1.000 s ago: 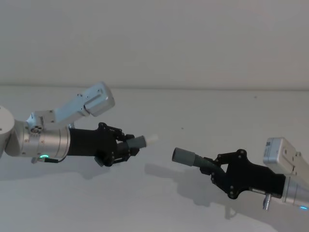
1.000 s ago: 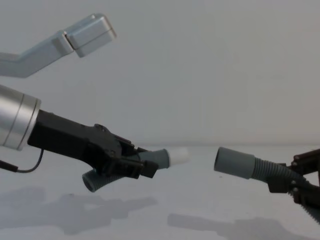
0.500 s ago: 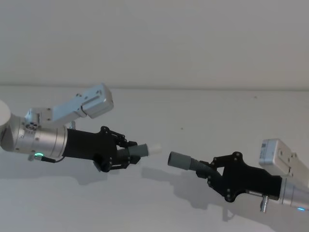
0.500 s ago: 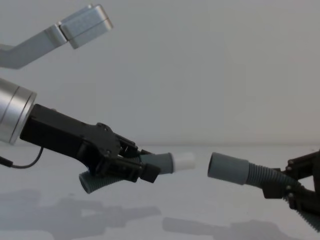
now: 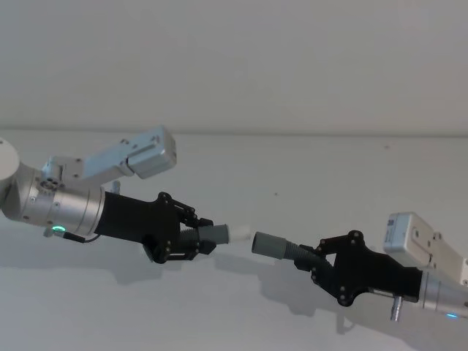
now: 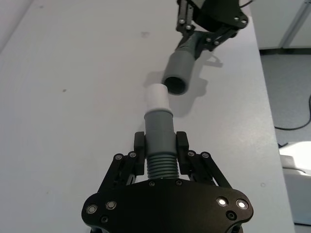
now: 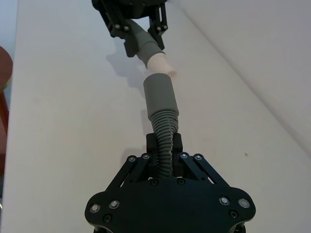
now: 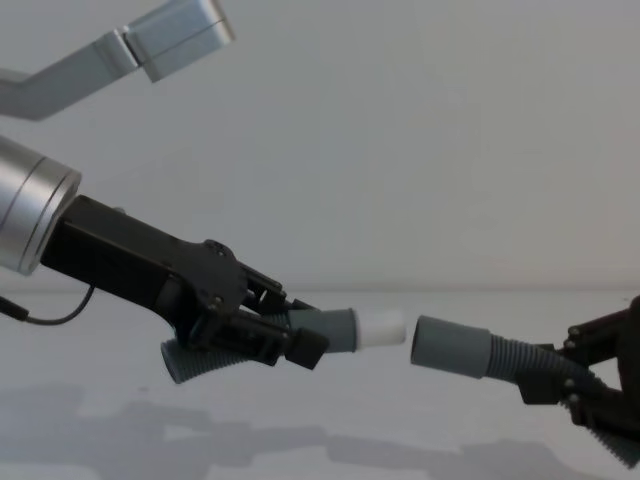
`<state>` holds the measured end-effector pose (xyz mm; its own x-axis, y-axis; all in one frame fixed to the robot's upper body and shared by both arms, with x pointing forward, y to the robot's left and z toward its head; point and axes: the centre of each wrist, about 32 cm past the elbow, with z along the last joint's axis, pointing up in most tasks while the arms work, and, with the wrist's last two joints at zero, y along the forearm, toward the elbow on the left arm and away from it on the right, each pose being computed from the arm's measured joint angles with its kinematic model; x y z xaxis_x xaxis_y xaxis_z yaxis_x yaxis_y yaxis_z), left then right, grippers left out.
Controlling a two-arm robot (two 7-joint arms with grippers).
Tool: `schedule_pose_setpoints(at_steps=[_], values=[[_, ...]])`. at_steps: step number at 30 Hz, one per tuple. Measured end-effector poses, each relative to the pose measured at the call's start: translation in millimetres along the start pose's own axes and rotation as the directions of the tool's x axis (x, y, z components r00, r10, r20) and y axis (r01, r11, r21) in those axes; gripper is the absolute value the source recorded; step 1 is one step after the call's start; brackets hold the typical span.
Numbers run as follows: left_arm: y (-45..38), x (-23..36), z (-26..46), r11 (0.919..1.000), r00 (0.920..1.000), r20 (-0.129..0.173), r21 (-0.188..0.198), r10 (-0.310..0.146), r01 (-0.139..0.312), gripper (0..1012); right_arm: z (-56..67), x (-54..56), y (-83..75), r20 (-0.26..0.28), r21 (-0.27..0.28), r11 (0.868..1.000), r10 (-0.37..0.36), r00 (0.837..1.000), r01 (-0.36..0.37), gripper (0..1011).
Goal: Use both hands to pick up one end of the pipe from the table, align the ends, and insert them.
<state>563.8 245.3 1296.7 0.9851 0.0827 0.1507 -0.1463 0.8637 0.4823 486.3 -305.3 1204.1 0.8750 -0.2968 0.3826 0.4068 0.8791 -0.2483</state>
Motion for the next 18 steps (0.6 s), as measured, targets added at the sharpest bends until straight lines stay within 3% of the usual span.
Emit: schedule_pose_setpoints(at_steps=[18], values=[[0.9, 3.3, 8.6, 0.9977, 0.9980, 0.021, 0.033, -0.060, 0.059, 361, -0.6, 0.8, 4.4, 0.023, -0.012, 1.000, -0.028, 0.999, 0.028, 141]])
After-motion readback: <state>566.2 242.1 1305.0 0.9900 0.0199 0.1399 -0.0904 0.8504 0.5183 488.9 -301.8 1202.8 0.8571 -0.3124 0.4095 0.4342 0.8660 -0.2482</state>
